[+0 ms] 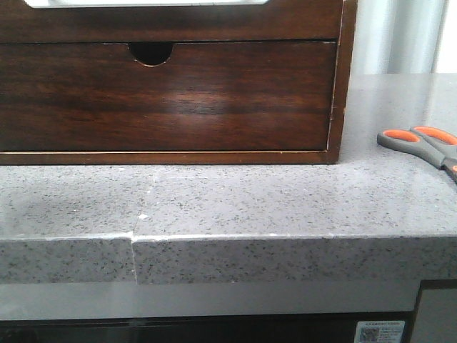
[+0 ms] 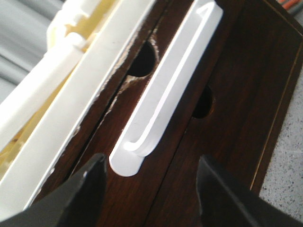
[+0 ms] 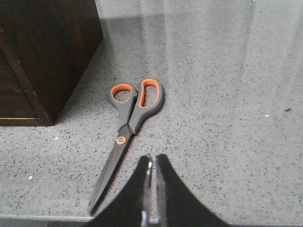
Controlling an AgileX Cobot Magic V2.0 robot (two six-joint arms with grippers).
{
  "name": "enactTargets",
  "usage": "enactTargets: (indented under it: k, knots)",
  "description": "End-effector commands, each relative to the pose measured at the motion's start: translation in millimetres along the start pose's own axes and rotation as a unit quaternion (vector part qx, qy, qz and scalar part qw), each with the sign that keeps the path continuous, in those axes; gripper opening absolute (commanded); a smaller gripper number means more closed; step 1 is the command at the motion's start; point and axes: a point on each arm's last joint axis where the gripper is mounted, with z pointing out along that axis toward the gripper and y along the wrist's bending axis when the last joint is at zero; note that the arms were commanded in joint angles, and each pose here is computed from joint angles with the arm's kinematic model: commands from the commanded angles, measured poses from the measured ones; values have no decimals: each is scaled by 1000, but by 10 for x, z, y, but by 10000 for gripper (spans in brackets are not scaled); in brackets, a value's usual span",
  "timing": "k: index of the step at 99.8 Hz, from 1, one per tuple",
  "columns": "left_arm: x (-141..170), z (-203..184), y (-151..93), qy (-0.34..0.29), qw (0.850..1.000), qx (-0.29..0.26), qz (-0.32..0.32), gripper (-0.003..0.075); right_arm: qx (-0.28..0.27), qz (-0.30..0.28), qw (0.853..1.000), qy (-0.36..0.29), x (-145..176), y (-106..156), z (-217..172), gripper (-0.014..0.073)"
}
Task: Put scissors in drawer with both arms
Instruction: 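Grasp the white drawer handle with the left gripper and pull outward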
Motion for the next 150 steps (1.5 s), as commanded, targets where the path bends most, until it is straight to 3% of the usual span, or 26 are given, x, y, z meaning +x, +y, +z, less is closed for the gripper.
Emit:
enactTargets:
  k: [1, 20, 61, 73, 98, 123, 150]
  knots:
    - [-115, 82, 115, -30, 1000, -2, 1, 400, 7, 1, 999, -45, -167, -7, -25, -41]
    - [-176, 247, 161, -37, 999, 21, 24, 400, 7, 1, 999, -45, -167, -7, -25, -41]
    - [-91, 628, 255, 14, 996, 54, 70, 394, 7, 1, 999, -45, -167, -7, -25, -41]
    - [-69, 678, 263, 23, 993, 62, 99, 307, 7, 1, 999, -45, -167, -7, -25, -41]
    - [-66, 681, 258, 23, 992, 64, 105, -23, 7, 1, 999, -45, -167, -7, -25, -41]
    - [-96, 663, 257, 10, 992, 64, 105, -22, 7, 1, 999, -45, -167, -7, -25, -41]
    - [-115, 442, 91, -20, 992, 72, 104, -22, 7, 1, 999, -45, -167, -7, -25, -41]
